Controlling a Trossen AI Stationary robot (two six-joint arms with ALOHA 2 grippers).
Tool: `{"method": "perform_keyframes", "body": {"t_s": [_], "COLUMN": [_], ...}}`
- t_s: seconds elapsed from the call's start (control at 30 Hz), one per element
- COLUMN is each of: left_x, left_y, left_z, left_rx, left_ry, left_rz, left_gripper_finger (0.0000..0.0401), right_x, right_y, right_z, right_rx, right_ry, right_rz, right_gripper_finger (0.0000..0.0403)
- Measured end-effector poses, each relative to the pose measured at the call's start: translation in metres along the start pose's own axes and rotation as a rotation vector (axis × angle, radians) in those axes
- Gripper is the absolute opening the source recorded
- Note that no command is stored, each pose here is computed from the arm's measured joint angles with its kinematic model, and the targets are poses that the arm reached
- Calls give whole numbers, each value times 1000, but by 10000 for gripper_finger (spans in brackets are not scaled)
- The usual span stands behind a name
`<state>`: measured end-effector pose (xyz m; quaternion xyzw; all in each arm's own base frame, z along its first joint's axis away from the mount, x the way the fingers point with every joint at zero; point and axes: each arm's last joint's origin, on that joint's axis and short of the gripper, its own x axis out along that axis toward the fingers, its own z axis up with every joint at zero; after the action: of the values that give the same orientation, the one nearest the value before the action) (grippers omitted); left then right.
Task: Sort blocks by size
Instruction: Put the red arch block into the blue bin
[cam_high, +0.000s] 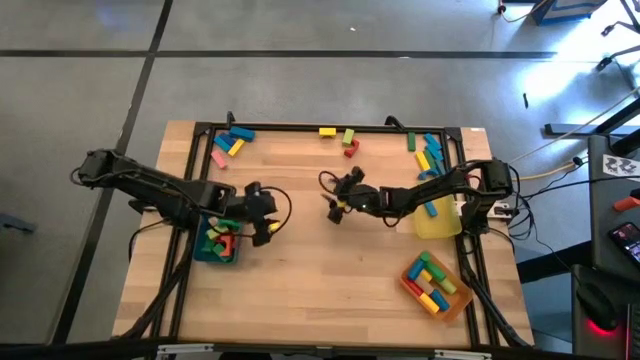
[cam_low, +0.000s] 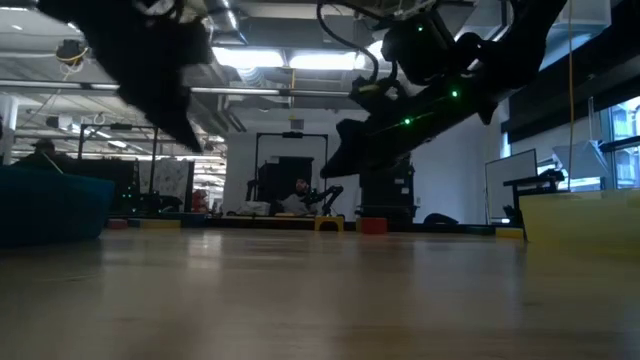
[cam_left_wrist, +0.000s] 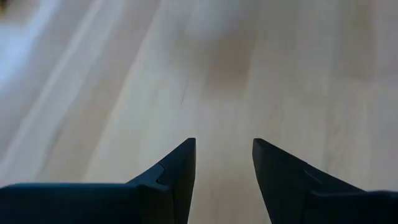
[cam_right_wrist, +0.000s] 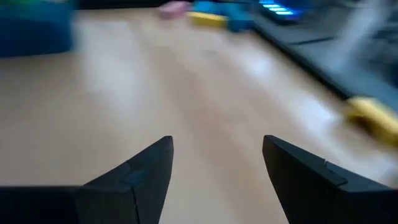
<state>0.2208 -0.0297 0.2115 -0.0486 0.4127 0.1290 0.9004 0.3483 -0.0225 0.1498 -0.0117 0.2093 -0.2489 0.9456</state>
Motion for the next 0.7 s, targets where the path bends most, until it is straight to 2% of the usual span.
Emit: {"method": "perform_keyframes", "body": {"t_s": [0.13,0.33,0.53,0.7], "left_x": [9,17,18,18], "left_y": [0,4,7,7], "left_z": [-25,-44,-43,-40], "left_rx": [-30,-48,-45,-53], "left_ry": [72,120,101,63], "left_rz": [11,46,86,103], "left_gripper_finger": [143,143,143,143], "right_x": [-8,-7,7,9], "right_y": [-18,-73,-132,-168], "right_z": [15,38,35,26], "right_rx": [18,107,294,463], "right_ry": [8,71,165,216], "right_rz": [-193,-356,-363,-359], "right_gripper_finger": [250,250,250,250]}}
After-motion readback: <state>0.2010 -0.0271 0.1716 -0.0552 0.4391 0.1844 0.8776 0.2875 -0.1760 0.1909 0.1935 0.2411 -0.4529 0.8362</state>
